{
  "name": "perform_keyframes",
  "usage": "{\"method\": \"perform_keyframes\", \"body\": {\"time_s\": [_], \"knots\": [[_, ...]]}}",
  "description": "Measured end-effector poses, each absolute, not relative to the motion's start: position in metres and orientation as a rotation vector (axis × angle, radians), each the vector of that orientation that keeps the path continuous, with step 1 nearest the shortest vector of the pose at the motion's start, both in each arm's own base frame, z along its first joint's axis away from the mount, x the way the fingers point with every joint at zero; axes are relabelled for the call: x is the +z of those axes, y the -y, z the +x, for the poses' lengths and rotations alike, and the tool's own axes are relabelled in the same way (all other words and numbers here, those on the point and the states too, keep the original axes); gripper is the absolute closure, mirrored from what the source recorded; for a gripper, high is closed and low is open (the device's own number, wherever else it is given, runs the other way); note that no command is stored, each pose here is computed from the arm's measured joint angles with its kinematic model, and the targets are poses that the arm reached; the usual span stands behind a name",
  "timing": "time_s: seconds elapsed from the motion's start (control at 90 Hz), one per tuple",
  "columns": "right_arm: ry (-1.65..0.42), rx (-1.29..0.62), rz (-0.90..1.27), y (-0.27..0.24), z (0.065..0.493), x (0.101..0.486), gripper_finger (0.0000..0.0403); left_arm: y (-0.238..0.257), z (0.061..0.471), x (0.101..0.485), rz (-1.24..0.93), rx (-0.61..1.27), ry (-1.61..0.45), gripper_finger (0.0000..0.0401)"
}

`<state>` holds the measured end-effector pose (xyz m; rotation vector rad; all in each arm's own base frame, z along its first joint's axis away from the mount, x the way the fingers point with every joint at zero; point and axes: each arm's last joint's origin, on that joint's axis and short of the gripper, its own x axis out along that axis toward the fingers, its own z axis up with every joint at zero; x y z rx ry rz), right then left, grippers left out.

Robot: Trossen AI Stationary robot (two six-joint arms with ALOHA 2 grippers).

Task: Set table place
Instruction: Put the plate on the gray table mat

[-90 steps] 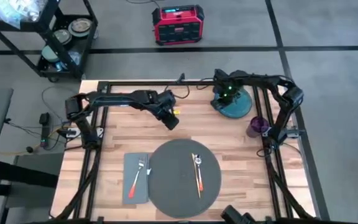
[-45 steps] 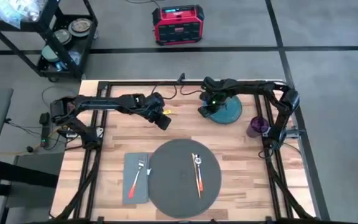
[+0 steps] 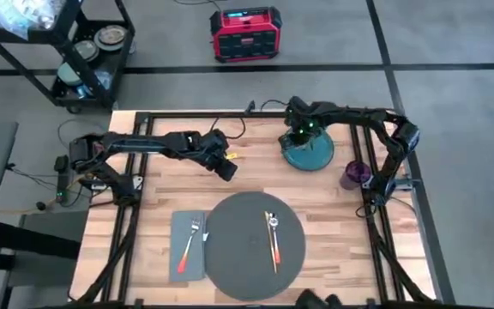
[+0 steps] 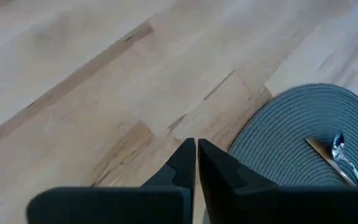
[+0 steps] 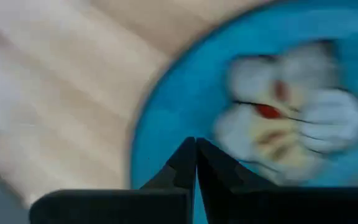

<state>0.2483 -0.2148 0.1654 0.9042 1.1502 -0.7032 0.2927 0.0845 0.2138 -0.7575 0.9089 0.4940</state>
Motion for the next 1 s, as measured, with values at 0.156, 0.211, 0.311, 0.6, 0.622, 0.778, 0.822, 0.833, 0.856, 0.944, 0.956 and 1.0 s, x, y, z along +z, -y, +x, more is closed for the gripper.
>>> {"method": "perform_keyframes", "body": {"time_s": [0.156, 0.211, 0.311, 0.6, 0.622, 0.778, 0.822, 0.833, 0.856, 0.944, 0.956, 1.0], "knots": [[-1.224, -0.791, 0.919, 0.223, 0.231, 0.163, 0.0403, -0.084, 0.293, 0.214, -0.755, 0.492, -0.910, 0.0401], [-1.239, -0.784, 0.939, 0.224, 0.229, 0.160, 0.0403, -0.084, 0.293, 0.214, -0.749, 0.489, -0.912, 0.0401], [-1.286, -0.738, 0.972, 0.221, 0.231, 0.152, 0.0403, -0.084, 0.293, 0.214, -0.740, 0.484, -0.914, 0.0401], [-1.231, -0.525, 1.012, 0.197, 0.271, 0.139, 0.0403, -0.084, 0.293, 0.214, -0.734, 0.482, -0.915, 0.0401], [-1.216, -0.505, 1.016, 0.196, 0.274, 0.139, 0.0403, -0.084, 0.293, 0.214, -0.734, 0.481, -0.915, 0.0401], [-1.110, -0.426, 1.042, 0.185, 0.295, 0.141, 0.0403, -0.085, 0.293, 0.214, -0.733, 0.480, -0.908, 0.0401], [-1.077, -0.383, 1.059, 0.183, 0.301, 0.142, 0.0403, -0.085, 0.294, 0.214, -0.734, 0.479, -0.906, 0.0401], [-1.070, -0.373, 1.065, 0.182, 0.302, 0.142, 0.0403, -0.085, 0.294, 0.214, -0.734, 0.479, -0.904, 0.0401], [-1.057, -0.352, 1.074, 0.181, 0.304, 0.143, 0.0403, -0.085, 0.294, 0.214, -0.735, 0.478, -0.902, 0.0401], [-0.988, -0.291, 1.095, 0.177, 0.314, 0.147, 0.0403, -0.085, 0.296, 0.216, -0.737, 0.475, -0.879, 0.0401], [-0.981, -0.283, 1.101, 0.177, 0.315, 0.147, 0.0403, -0.085, 0.296, 0.216, -0.737, 0.474, -0.876, 0.0401], [-0.952, -0.245, 1.112, 0.175, 0.319, 0.149, 0.0403, -0.086, 0.297, 0.216, -0.740, 0.473, -0.865, 0.0401]]}}
